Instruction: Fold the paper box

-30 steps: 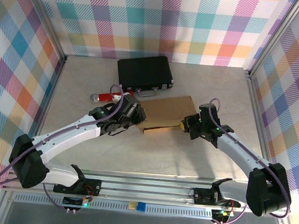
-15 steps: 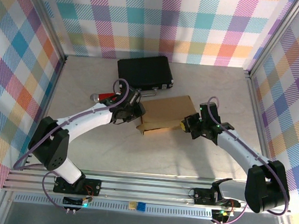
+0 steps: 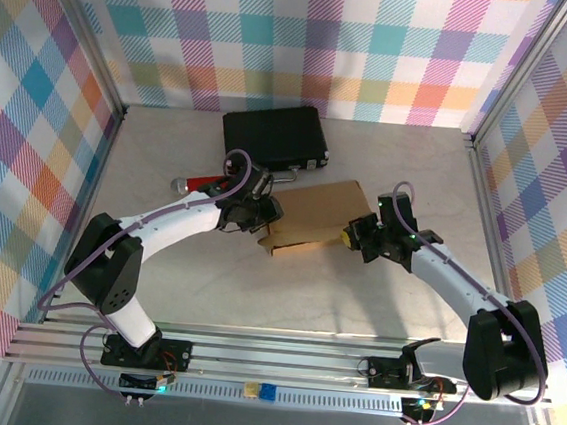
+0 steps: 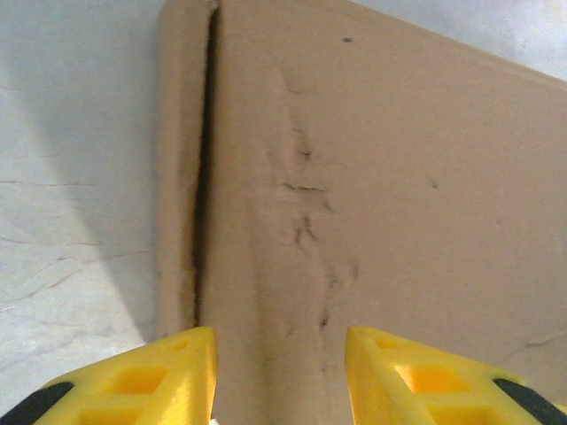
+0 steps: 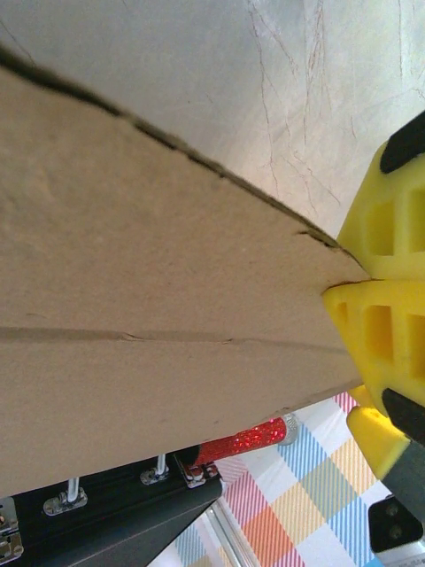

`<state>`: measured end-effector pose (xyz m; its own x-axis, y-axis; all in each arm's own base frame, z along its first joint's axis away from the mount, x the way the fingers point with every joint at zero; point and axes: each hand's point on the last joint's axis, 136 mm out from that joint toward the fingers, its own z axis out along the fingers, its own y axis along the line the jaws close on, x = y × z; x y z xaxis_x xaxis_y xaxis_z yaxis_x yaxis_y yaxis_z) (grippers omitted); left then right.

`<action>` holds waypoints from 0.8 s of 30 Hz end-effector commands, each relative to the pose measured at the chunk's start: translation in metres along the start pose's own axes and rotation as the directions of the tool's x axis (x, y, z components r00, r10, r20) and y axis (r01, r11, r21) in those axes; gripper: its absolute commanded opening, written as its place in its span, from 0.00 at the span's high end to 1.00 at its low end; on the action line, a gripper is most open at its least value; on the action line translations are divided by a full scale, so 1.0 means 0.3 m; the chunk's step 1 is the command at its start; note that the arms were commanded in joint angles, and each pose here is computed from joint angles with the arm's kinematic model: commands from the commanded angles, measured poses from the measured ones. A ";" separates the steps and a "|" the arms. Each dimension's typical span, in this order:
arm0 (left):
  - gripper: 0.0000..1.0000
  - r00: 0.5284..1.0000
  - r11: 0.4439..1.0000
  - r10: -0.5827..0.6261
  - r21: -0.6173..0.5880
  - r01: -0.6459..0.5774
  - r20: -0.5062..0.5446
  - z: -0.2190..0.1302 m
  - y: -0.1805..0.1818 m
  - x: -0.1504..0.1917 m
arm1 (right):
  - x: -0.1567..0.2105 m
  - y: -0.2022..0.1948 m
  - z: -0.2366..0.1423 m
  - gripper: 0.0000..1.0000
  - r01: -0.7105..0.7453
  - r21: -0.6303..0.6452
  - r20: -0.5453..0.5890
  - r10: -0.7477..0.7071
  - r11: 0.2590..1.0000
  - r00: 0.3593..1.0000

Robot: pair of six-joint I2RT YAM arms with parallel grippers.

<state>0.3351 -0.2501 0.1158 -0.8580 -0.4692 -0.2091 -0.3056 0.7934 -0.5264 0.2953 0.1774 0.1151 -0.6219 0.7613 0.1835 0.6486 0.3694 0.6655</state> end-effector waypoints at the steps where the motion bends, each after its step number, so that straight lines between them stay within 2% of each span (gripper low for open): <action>1: 0.57 1.000 1.000 0.001 -0.022 -0.001 0.009 -0.026 0.016 -0.002 | -0.001 -0.043 0.010 1.00 -0.011 0.068 -0.007 0.012 0.998 1.000; 6: 0.60 0.998 0.997 -0.042 0.057 0.044 -0.043 0.042 -0.025 0.022 | -0.004 -0.033 0.012 1.00 -0.009 0.065 -0.007 0.010 0.998 1.000; 8: 0.66 0.997 0.995 -0.062 0.073 0.065 -0.039 0.054 -0.033 0.018 | -0.001 -0.031 0.014 1.00 -0.008 0.067 -0.013 0.009 0.998 1.000; 11: 0.79 0.997 0.997 -0.057 0.052 0.059 -0.047 0.072 -0.020 0.023 | -0.001 -0.024 0.019 1.00 -0.005 0.067 -0.016 0.006 0.998 1.000; 16: 0.83 0.998 0.998 -0.058 0.025 0.059 -0.038 0.067 0.010 0.021 | -0.004 -0.030 0.025 1.00 0.000 0.083 -0.017 0.001 0.997 1.000; 18: 0.80 0.999 0.999 -0.040 0.005 0.040 -0.008 0.036 0.020 0.006 | -0.005 -0.042 0.028 1.00 0.000 0.098 -0.017 0.001 0.995 1.000; 21: 0.60 0.998 0.999 0.024 -0.038 -0.022 0.060 -0.049 0.023 -0.036 | -0.007 -0.079 0.037 1.00 -0.001 0.126 -0.018 0.003 0.992 1.000; 24: 0.55 0.993 0.995 0.076 -0.065 -0.071 0.085 -0.110 0.042 -0.052 | -0.017 -0.133 0.047 1.00 -0.002 0.168 -0.010 0.003 0.986 1.000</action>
<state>0.3321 -0.2388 0.1113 -0.8517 -0.4671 -0.2375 -0.3093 0.8140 -0.4917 0.2937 0.1771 0.1002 -0.6268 0.7549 0.1928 0.6783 0.4070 0.6117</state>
